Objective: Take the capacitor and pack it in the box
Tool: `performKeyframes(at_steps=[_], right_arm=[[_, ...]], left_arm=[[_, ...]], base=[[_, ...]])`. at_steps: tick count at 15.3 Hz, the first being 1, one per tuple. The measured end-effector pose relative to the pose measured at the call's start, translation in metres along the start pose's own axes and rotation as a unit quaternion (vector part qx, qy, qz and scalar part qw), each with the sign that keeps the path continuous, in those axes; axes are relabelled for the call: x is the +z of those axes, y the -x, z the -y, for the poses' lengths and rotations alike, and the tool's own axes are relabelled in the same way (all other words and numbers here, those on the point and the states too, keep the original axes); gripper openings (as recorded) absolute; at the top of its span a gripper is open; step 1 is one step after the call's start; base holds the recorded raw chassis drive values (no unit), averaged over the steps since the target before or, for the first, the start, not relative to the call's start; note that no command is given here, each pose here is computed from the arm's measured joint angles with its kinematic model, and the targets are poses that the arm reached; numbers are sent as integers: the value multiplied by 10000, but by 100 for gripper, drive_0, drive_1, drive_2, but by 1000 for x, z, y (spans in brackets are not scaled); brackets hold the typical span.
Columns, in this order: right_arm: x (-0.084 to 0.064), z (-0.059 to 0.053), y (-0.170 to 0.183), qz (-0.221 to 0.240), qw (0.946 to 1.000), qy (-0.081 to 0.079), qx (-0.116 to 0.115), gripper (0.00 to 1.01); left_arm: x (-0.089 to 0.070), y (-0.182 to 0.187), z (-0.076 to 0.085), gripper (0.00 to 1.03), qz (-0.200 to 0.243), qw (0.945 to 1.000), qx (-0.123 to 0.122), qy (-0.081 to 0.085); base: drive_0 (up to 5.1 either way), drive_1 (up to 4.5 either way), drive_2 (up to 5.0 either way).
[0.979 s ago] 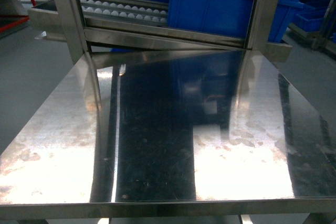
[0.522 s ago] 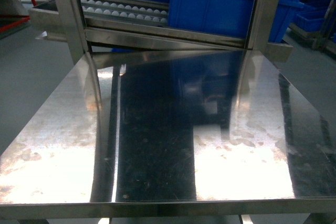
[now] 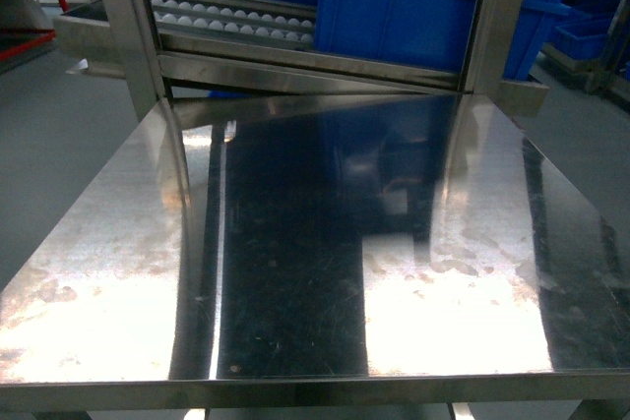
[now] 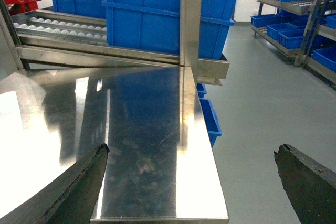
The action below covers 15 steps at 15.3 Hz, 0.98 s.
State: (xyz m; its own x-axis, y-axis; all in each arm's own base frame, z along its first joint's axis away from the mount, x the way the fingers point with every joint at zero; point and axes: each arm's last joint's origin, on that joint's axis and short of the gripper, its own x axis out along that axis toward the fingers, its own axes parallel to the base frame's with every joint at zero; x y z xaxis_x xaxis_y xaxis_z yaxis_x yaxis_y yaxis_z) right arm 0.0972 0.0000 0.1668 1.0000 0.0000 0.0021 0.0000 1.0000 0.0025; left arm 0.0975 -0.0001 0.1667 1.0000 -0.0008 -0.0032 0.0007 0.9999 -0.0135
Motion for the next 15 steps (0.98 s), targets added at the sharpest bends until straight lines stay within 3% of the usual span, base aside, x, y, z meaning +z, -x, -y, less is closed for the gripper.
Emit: performKeyframes(at_steps=[15], right_arm=[[0,0,0,6,10000,2,0,98]], left_arm=[[0,0,0,44,-2,10000,2,-11]], base=[[0,0,0]])
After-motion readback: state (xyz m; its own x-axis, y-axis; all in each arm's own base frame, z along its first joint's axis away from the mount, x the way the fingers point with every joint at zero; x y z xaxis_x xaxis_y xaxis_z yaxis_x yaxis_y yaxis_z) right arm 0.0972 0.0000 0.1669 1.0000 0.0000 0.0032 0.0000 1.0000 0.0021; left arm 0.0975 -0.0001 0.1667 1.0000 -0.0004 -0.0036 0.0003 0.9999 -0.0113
